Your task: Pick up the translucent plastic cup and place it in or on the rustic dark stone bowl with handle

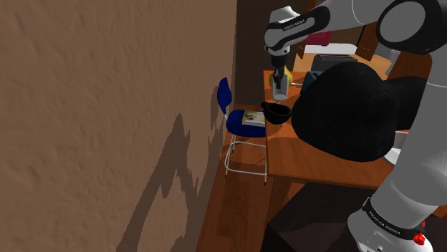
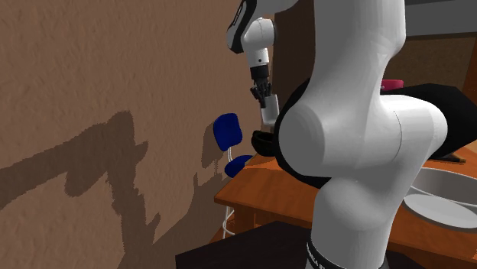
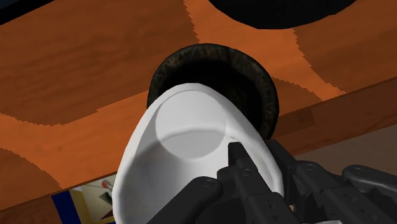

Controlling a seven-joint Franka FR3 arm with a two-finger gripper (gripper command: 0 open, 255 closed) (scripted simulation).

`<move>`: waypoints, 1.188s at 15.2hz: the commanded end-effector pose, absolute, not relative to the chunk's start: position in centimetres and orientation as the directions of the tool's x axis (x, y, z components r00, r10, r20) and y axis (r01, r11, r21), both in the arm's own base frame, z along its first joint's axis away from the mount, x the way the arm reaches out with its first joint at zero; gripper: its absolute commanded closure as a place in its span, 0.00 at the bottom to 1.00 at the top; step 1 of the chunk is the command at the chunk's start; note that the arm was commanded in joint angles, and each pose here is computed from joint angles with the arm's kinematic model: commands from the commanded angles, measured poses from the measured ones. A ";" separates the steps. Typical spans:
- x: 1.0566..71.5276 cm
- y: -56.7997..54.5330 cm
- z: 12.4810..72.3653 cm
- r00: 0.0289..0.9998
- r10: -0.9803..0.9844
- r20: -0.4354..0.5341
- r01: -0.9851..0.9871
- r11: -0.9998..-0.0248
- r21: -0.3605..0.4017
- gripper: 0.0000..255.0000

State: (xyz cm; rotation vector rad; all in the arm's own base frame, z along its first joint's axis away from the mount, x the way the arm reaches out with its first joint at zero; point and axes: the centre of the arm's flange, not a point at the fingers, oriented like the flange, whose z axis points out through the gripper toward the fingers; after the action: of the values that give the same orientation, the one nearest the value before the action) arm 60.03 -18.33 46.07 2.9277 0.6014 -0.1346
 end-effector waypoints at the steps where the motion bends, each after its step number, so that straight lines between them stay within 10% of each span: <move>1: 60.0 -18.3 45.0 0.916 0.384 -0.117 0.398 -0.908 0.129 1.00; 13: 60.0 -18.3 42.6 0.916 0.384 -0.117 0.398 -0.908 0.129 1.00; 14: 60.0 -18.3 42.6 0.916 0.384 -0.117 0.398 -0.908 0.129 0.00; 18: 60.0 -18.3 42.6 0.916 0.384 -0.117 0.398 -0.908 0.129 0.00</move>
State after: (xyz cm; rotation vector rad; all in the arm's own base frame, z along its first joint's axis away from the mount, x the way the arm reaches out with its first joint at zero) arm 60.02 -18.31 42.62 2.9274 0.6012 -0.1335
